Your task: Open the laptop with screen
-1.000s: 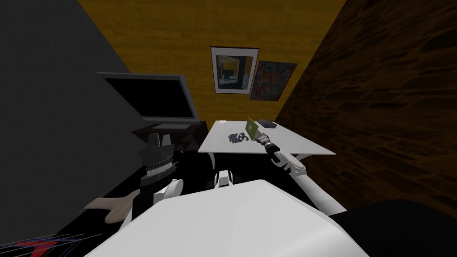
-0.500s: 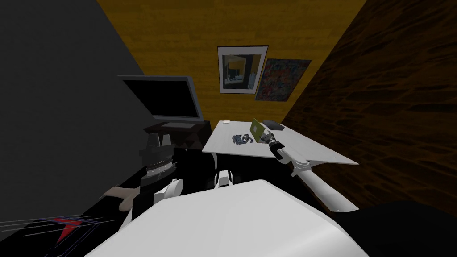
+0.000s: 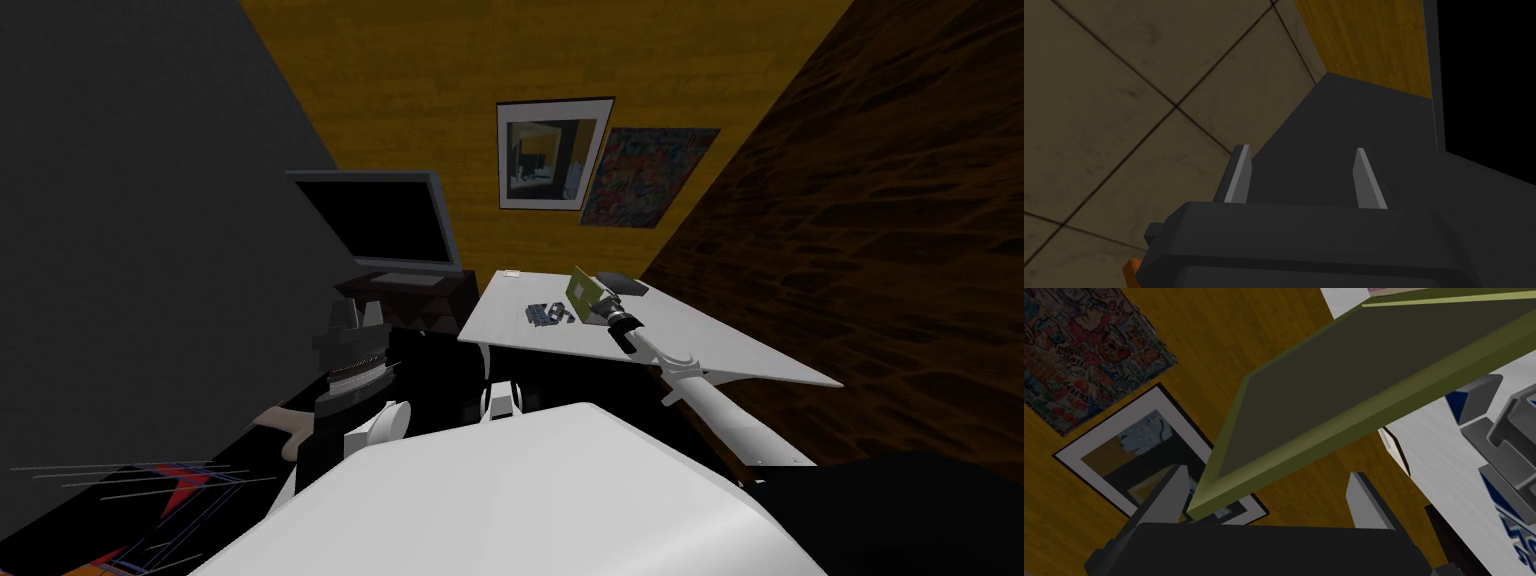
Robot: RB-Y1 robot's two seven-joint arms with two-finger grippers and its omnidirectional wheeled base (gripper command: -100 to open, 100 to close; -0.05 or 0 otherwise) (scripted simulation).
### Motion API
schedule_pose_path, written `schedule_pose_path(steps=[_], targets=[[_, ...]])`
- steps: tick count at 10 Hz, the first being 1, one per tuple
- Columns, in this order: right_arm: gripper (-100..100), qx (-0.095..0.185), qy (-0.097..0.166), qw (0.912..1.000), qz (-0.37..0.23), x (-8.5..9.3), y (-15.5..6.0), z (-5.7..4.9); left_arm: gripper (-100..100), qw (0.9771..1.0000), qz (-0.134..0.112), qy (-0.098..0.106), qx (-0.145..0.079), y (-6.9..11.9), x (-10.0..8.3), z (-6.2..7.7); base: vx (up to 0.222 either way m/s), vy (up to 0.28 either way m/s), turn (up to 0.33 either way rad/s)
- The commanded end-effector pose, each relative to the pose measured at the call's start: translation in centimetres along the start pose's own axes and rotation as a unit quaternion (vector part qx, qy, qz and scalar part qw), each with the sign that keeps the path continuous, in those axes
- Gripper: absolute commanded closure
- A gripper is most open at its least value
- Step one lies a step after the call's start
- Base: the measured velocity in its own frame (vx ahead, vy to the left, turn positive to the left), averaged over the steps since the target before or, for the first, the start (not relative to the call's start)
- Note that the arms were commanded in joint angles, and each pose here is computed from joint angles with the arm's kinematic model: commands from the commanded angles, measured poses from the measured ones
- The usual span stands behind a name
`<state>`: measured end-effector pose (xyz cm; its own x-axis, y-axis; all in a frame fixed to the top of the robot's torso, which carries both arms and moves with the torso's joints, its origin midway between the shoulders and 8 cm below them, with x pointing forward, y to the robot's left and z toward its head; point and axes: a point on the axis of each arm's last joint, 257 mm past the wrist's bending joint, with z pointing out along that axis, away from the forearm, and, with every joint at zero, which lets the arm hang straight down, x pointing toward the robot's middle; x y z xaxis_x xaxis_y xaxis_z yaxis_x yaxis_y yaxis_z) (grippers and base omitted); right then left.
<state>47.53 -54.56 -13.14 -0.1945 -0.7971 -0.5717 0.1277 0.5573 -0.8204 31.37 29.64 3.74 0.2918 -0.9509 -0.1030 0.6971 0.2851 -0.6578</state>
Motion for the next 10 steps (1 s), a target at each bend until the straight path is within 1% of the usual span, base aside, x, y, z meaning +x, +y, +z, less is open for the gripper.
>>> schedule_pose_path(steps=[1,3,4,8,9,10], targets=[[100,0.002,0.002,0.9993,0.038,0.2,-0.1,0.4,0,1.0,0.0,0.0,0.0,0.0,0.0,0.0,-0.022,-0.054,0.011],[100,0.002,0.003,0.997,0.077,0.4,0.0,0.8,0,1.0,0.0,0.0,0.0,0.0,0.0,0.0,-0.049,-0.086,0.03],[100,0.002,0.003,0.9932,0.116,0.5,0.1,1.2,0,1.0,0.0,0.0,0.0,0.0,0.0,0.0,-0.072,-0.098,0.015],[100,0.002,0.003,0.981,0.194,0.6,0.4,1.9,0,1.0,0.0,0.0,0.0,0.0,0.0,0.0,-0.049,-0.092,0.013],[100,0.002,0.002,0.9834,0.181,0.4,0.4,1.8,0,1.0,0.0,0.0,0.0,0.0,0.0,0.0,-0.024,-0.031,0.007],[100,0.001,0.002,0.9745,0.225,0.5,1.4,2.1,0,1.0,0.0,0.0,0.0,0.0,0.0,0.0,-0.018,-0.066,-0.022]])
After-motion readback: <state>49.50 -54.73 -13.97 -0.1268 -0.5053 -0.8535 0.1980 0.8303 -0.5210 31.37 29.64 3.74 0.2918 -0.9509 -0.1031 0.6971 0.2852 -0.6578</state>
